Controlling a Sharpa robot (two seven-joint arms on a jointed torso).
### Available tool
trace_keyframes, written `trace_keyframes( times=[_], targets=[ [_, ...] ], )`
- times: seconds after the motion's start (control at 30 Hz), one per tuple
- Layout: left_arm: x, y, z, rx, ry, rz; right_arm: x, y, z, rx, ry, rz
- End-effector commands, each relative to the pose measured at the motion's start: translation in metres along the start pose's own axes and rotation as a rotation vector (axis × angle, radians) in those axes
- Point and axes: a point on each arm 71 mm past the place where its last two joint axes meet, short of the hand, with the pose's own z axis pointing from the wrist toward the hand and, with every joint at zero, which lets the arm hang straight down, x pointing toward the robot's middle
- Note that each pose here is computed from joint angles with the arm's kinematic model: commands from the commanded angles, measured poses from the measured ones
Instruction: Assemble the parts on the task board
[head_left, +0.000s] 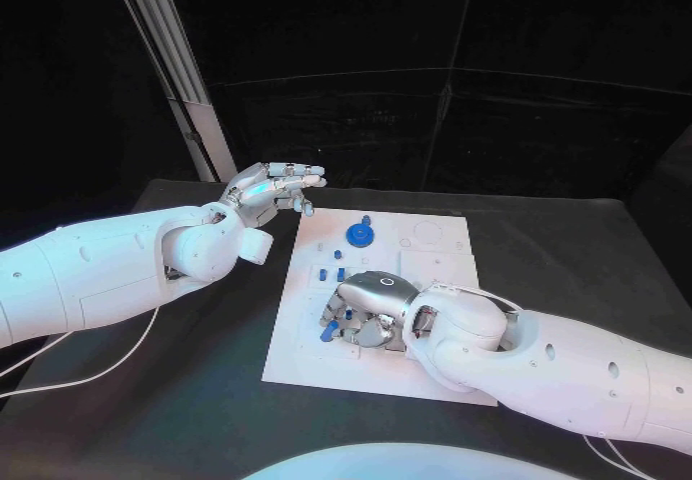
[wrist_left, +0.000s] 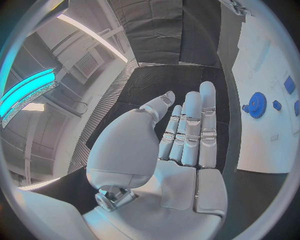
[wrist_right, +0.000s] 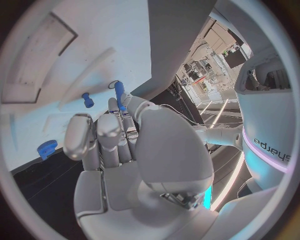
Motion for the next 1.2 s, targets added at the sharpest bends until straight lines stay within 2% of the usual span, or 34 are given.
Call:
trace_keyframes(
  times=[0.03,0.33,0.57,0.7,1.07,1.2],
  targets=[
    [0.0015,-0.0010,0.0004,0.004,0.015,-0.004,0.005,0.000,0.000,0.012,0.031,-0.053],
    [0.0012,-0.0010,0.0001,0.004,0.014,-0.004,0.005,0.008,0.002,-0.002,0.017,-0.114],
    [0.0006,-0.0010,-0.0001,0.003,0.013,-0.003,0.001,0.012,0.000,-0.017,-0.029,-0.125],
    [0.0005,-0.0010,-0.0001,0.003,0.013,-0.004,0.000,0.013,-0.003,-0.020,-0.039,-0.126],
    [0.0002,-0.0006,-0.0002,0.001,0.013,-0.003,0.003,0.010,-0.006,0.003,0.024,-0.145],
    [0.0003,-0.0005,-0.0002,0.000,0.014,-0.004,0.002,0.009,-0.006,0.014,0.011,-0.154]
  ],
)
